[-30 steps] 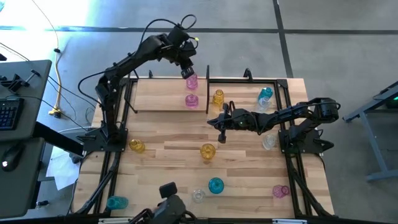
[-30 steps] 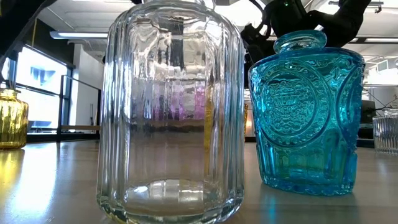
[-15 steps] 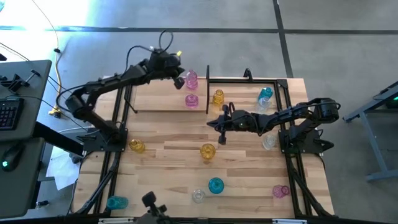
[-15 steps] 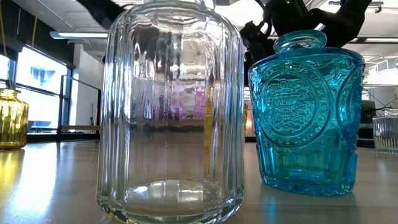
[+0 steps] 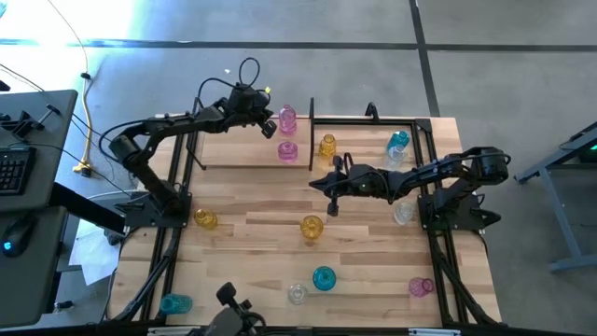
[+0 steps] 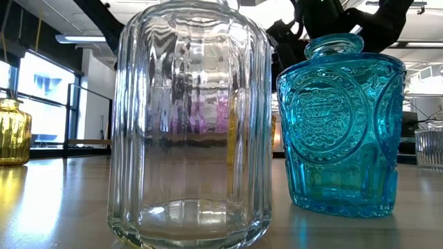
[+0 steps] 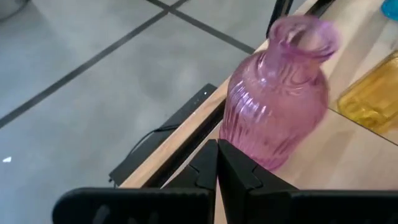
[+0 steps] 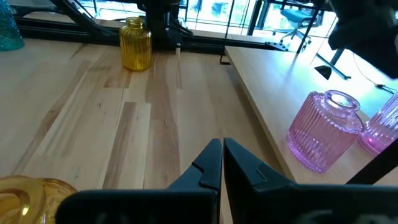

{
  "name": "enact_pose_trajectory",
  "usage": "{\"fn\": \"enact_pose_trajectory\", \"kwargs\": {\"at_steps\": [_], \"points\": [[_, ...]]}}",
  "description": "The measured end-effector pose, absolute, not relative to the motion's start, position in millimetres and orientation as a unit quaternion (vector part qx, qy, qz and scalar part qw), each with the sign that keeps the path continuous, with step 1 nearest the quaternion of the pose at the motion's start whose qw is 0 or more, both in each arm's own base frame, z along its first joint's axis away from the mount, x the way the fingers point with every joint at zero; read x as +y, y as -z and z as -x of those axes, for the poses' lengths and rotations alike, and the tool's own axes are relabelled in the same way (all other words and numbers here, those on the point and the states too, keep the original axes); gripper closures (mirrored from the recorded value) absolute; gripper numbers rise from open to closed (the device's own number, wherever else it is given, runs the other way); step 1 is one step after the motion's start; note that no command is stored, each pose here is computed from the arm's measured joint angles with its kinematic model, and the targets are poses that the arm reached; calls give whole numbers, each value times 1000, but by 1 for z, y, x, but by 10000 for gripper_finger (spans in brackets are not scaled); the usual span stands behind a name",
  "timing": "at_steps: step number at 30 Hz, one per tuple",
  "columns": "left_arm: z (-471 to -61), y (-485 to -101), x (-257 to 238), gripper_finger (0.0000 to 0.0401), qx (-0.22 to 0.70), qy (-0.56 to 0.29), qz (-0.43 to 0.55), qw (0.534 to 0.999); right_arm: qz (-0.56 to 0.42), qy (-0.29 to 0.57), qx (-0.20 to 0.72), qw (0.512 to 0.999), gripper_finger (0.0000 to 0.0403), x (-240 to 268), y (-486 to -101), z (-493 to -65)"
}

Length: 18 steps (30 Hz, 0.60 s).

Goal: Sort vases onto shelf
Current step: Put the left pink vase on the shelf

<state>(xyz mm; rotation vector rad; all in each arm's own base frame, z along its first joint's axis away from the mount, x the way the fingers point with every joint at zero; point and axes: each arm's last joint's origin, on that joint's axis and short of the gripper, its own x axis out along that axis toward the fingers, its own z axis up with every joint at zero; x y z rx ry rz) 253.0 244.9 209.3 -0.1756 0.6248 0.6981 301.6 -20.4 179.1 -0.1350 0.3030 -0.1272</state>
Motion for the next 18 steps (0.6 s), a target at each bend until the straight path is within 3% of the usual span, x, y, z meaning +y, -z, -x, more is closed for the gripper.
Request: {"fn": "enact_pose_trajectory", "kwargs": {"at_steps": [18], "points": [[-265,-189,254,401,278,-344,100,891,67,63,153,984,403,-20,-179,-302]]}}
